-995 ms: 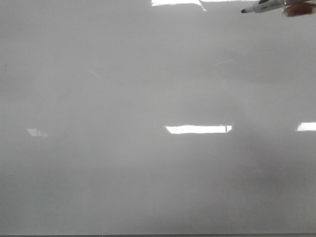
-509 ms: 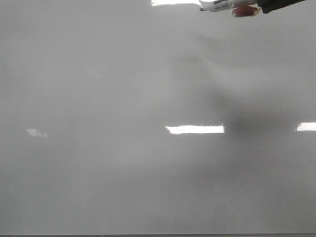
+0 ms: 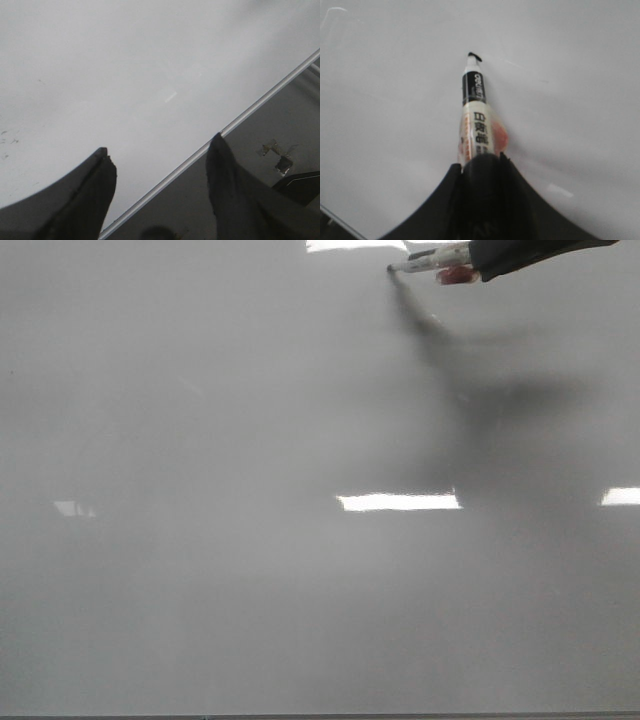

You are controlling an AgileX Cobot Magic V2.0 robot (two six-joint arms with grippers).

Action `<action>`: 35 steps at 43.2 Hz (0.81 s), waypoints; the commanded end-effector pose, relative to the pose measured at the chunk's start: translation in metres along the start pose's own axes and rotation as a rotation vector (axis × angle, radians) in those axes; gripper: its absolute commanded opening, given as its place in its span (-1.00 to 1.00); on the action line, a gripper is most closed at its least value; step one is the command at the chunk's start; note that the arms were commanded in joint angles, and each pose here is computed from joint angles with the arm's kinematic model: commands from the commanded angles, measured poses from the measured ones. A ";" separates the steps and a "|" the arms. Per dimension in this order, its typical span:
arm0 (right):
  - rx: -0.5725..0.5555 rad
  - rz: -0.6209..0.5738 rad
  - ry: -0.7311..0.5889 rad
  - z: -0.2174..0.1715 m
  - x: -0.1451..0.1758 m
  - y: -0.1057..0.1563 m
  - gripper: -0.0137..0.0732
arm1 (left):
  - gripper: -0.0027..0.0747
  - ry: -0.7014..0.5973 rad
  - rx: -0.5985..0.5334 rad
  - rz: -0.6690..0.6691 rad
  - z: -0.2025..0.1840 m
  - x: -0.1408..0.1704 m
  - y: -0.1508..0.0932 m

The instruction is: Write number 6 on whiteboard

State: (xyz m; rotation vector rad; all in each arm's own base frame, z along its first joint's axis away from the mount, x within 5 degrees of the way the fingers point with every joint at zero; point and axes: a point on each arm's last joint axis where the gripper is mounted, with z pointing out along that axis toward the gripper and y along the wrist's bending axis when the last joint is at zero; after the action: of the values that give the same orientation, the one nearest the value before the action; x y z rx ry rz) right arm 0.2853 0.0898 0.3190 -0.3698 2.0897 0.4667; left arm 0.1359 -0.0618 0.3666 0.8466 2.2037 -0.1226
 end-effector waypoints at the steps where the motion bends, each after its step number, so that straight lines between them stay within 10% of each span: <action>1: -0.040 -0.023 0.021 0.003 -0.005 0.004 -0.84 | 0.10 -0.104 -0.027 -0.021 -0.009 -0.011 0.002; 14: 0.050 -0.030 0.058 -0.014 0.008 -0.007 -0.82 | 0.10 -0.104 -0.027 -0.021 -0.009 -0.011 0.002; 35: -0.209 -0.322 0.124 -0.050 0.016 0.054 -0.82 | 0.10 -0.112 0.013 0.052 -0.008 -0.012 -0.001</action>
State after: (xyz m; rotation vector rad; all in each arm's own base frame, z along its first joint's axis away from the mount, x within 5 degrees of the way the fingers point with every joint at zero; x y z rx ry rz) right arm 0.2438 0.1109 0.3164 -0.7152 2.1808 0.4878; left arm 0.1357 -0.0629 0.3669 0.8688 2.1897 -0.1279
